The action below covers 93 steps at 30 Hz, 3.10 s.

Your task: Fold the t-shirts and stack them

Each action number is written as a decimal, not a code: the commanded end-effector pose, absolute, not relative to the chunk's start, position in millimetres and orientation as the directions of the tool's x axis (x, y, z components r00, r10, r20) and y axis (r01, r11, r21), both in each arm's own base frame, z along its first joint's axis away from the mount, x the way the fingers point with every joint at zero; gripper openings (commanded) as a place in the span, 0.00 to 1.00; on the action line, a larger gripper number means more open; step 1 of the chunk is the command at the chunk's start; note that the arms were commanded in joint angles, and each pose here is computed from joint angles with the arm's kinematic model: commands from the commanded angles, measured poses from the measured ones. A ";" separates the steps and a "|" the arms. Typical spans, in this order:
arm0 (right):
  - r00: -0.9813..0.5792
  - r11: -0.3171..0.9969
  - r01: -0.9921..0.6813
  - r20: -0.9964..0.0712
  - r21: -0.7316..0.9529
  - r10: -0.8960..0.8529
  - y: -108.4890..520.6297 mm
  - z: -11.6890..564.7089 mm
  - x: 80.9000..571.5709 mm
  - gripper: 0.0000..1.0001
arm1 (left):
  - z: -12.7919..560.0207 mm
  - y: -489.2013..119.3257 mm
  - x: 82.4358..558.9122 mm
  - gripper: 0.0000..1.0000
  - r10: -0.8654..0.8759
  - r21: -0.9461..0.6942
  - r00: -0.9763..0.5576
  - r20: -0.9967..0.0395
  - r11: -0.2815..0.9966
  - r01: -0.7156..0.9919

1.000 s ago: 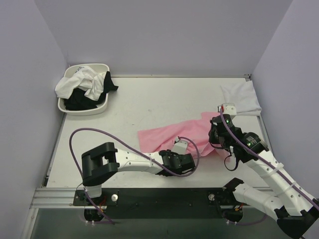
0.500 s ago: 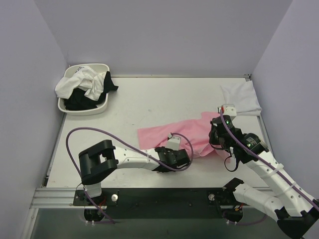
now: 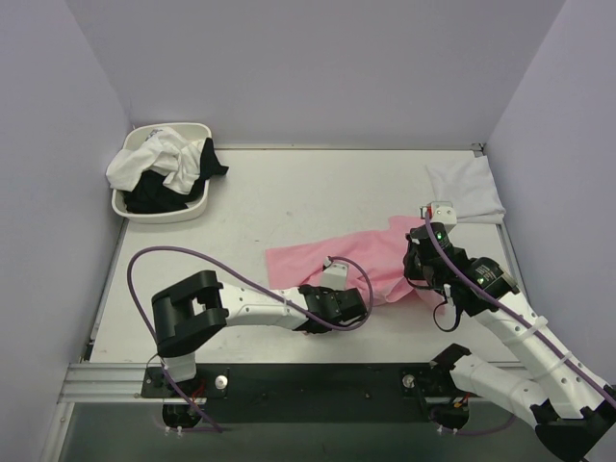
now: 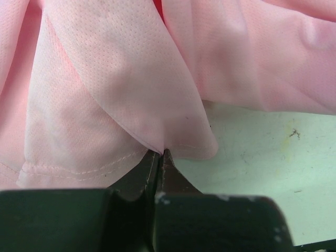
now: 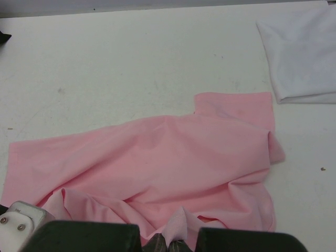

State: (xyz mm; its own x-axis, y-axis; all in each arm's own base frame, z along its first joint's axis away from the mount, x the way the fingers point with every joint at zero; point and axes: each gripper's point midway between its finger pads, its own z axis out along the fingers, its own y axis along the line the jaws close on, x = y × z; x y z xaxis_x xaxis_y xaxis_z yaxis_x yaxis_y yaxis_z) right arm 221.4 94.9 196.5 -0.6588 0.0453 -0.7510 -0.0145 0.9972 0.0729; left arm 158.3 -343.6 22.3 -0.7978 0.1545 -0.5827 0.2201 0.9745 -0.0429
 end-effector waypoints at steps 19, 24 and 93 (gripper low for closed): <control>-0.590 0.995 -0.048 -0.806 0.093 0.047 99.9 256.7 233.5 0.00 | 336.9 -257.7 174.2 0.00 -0.021 -0.197 -0.520 -0.854 0.938 0.286; -0.496 0.988 -0.093 -0.866 0.125 0.063 99.1 332.5 231.4 0.00 | 398.7 -220.6 174.7 0.00 -0.059 -0.203 -0.430 -0.901 0.933 0.298; -0.031 0.863 -0.431 -0.960 0.264 0.278 89.8 535.0 164.1 0.00 | 544.6 -84.2 140.6 0.00 -0.514 -0.478 -0.080 -0.854 0.716 0.508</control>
